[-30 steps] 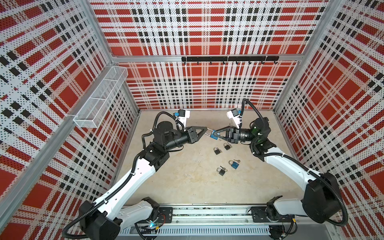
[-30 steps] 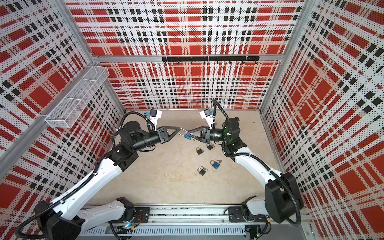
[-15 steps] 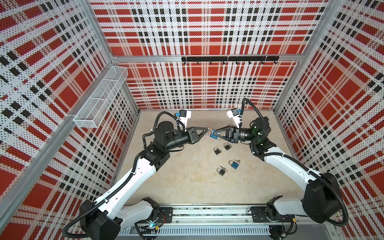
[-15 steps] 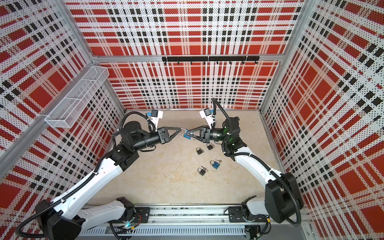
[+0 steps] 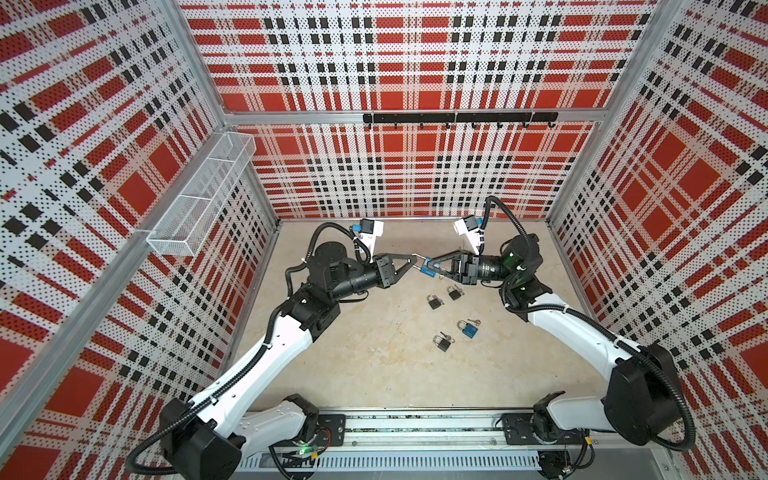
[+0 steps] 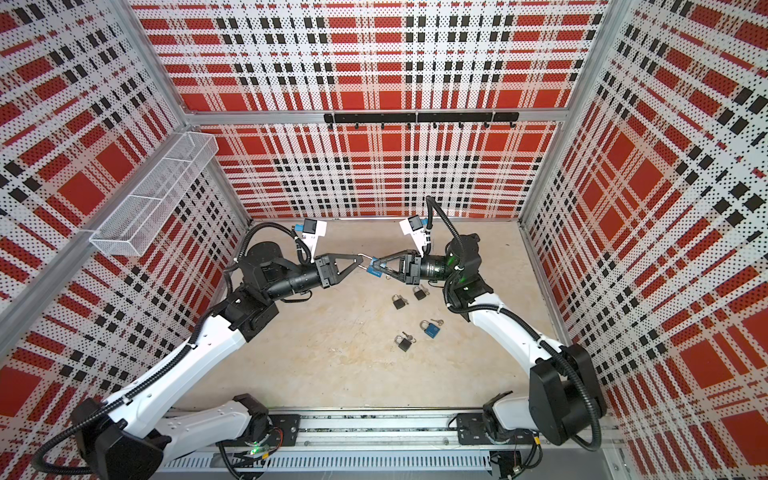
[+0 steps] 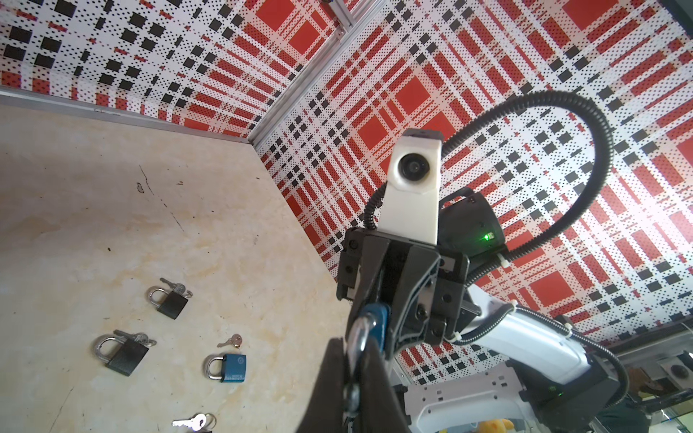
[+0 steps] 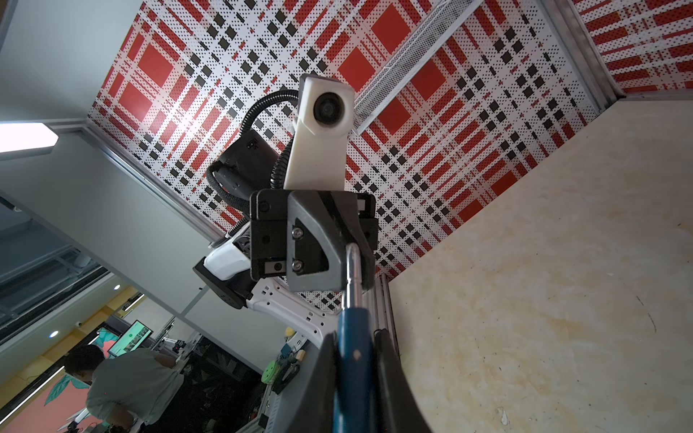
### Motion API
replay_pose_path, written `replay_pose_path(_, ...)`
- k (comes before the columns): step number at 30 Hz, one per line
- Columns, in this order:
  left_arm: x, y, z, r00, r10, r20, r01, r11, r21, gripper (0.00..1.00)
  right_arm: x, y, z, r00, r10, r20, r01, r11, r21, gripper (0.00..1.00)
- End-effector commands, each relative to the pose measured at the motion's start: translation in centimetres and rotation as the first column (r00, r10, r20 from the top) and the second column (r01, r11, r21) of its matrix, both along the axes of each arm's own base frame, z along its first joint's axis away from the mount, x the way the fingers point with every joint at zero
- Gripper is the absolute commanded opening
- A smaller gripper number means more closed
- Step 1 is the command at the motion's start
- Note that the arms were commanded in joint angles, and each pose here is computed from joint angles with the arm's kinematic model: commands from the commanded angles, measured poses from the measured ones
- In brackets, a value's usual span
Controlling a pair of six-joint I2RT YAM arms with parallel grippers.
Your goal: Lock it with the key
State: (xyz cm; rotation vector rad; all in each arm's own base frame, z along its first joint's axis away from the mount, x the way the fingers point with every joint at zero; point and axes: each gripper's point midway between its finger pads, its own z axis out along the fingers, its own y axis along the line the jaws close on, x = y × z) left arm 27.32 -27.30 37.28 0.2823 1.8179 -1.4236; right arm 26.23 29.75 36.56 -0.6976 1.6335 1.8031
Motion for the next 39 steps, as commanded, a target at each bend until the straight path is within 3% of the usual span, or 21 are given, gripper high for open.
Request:
replay_pose_path(1,0.5,-0.4,-1.1,1.0,0.001,0.0,-0.001,1.0,0.031,0.0,-1.7,0.1,3.4,0.993,0.057,0.106,-0.066,0.994,0.084,0.0)
replay_pose_path(10,0.9,-0.2,-2.4,1.0,0.022,-0.006,-0.022,0.998,0.056,0.0,-2.1,-0.1,4.4,0.99,0.113,0.085,-0.125,0.98,0.155,0.0)
replay_pose_path(22,-0.4,-1.6,-3.5,0.999,-0.006,-0.038,0.008,0.999,0.048,0.0,-1.5,0.7,3.6,0.993,0.053,0.107,-0.061,0.995,0.08,0.0)
replay_pose_path(39,-2.5,-3.9,-7.0,0.993,-0.061,-0.101,0.066,0.997,0.049,0.0,-1.8,1.3,4.4,0.99,0.066,0.127,-0.078,0.993,0.092,0.0)
